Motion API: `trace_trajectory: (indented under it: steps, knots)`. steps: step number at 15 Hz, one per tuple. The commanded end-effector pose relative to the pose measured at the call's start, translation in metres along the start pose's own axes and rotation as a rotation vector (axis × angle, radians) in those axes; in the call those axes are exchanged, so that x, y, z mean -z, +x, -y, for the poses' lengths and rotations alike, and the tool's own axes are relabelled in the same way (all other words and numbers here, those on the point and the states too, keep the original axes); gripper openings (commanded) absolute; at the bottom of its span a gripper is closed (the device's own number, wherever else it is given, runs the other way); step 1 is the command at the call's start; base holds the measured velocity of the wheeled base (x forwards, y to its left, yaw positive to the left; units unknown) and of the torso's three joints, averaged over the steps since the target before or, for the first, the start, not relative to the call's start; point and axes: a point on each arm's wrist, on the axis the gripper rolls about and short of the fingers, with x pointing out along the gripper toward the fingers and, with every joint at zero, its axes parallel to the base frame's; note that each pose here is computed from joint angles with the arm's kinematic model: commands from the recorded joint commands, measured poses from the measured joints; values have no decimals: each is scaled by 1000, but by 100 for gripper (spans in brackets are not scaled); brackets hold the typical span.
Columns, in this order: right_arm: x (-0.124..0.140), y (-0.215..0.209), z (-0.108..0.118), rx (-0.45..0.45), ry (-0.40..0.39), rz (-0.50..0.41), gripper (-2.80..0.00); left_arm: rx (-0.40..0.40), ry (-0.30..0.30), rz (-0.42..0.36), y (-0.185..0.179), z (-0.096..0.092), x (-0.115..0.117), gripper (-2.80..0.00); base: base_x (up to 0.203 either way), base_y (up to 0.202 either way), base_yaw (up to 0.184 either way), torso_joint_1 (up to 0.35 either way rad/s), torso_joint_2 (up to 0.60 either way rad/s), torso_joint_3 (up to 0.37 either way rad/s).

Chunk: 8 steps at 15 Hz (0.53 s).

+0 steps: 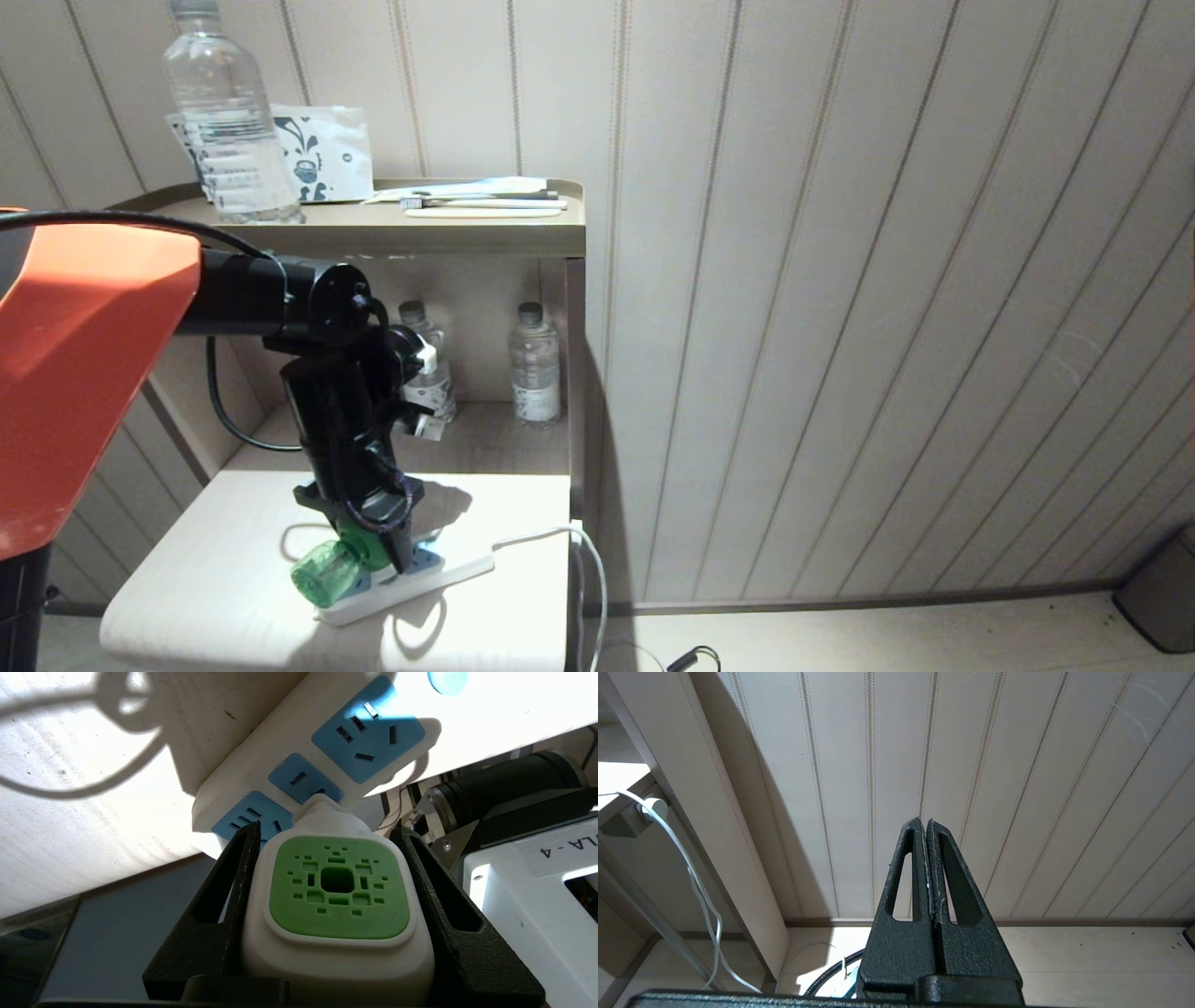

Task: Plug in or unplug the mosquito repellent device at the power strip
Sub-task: Insert the plug into the socket

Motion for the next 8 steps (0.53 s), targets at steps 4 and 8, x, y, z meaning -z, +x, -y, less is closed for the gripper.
trace_trajectory:
  steps: [4,8]
  knots:
    - [0,0,0,0,0,0,-280,-5,1,7,-2,-1,-2,-280,0,0,0,0,0,0]
    - [0,0,0,-1,0,0,-280,-2,6,44,-14,1,1,-280,0,0,0,0,0,0]
